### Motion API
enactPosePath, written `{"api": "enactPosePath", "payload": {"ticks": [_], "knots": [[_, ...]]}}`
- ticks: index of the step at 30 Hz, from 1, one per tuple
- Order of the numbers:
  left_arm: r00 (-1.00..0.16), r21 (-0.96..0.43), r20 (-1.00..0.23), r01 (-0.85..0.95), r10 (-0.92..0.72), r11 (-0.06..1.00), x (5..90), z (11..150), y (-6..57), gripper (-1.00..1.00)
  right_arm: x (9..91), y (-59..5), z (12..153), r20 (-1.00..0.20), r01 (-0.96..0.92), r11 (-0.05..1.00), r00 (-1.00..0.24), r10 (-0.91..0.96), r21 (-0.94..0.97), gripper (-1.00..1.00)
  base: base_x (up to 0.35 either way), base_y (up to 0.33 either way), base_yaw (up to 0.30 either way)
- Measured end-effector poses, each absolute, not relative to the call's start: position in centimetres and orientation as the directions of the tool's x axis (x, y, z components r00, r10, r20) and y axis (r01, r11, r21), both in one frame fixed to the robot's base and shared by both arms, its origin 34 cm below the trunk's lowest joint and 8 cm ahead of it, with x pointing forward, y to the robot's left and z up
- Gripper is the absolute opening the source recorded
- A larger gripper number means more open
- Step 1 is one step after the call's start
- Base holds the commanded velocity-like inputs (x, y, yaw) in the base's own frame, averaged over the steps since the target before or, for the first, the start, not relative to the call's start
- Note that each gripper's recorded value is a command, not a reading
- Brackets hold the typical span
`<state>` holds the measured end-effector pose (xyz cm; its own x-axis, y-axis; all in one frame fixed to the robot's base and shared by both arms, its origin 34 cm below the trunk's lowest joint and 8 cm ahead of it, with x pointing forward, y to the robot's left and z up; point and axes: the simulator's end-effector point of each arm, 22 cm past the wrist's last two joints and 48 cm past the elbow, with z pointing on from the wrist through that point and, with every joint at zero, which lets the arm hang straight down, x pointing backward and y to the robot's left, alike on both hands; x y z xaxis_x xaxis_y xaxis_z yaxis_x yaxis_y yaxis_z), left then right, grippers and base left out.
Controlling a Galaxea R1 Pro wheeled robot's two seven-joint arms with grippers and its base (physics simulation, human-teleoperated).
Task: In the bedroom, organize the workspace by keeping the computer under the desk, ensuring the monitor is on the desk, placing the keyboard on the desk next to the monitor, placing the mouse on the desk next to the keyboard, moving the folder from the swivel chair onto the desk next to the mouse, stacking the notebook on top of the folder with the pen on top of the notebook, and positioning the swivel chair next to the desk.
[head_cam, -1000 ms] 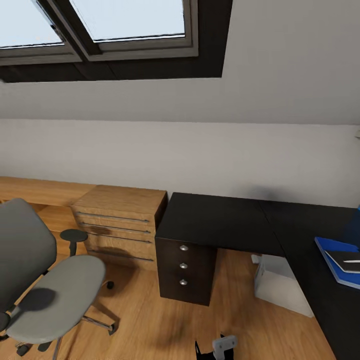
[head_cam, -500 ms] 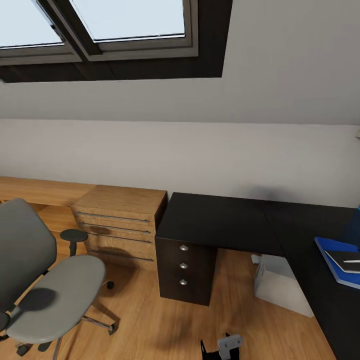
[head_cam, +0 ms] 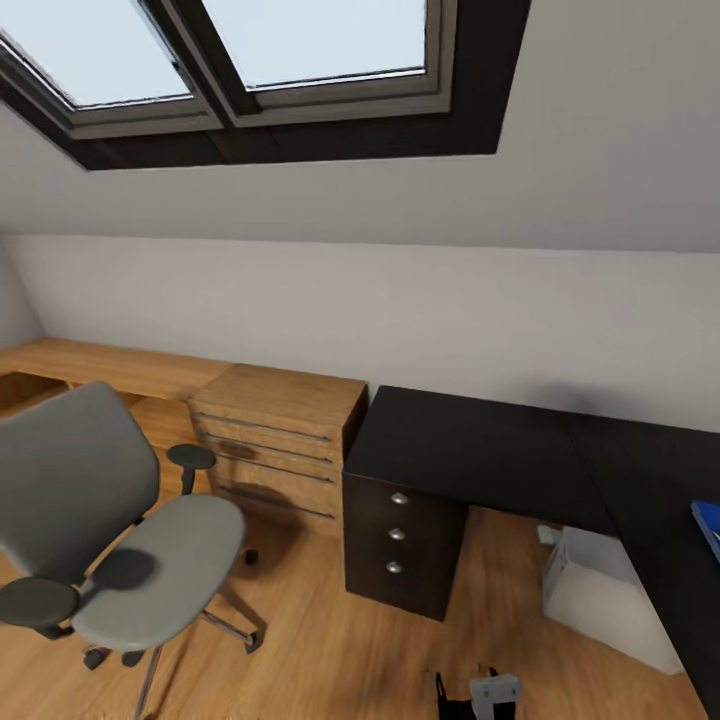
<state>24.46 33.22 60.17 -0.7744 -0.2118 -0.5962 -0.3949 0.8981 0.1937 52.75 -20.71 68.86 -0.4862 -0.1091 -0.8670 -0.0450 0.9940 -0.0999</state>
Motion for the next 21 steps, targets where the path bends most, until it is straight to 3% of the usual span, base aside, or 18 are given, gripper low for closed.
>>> {"api": "enactPosePath", "payload": {"ticks": [5,11,21], "knots": [[-0.777,0.192,-0.594,-0.389,-0.209,0.901,24.5,60.1,33.1,1.00,49.4,-29.7,68.7,-0.872,-0.003,0.978,-0.453,-0.187,-0.208,1.00,0.000,0.000,0.284],[-0.776,0.188,-0.595,-0.389,-0.210,0.902,24.5,60.1,33.0,1.00,47.9,-29.1,70.1,-0.915,-0.009,0.983,-0.364,-0.173,-0.183,1.00,0.000,0.000,0.285],[-0.710,0.163,-0.675,-0.408,-0.200,0.898,26.3,61.5,32.8,1.00,46.3,-24.8,69.7,-0.924,-0.017,0.993,-0.364,-0.115,-0.117,1.00,0.000,0.000,0.284]]}}
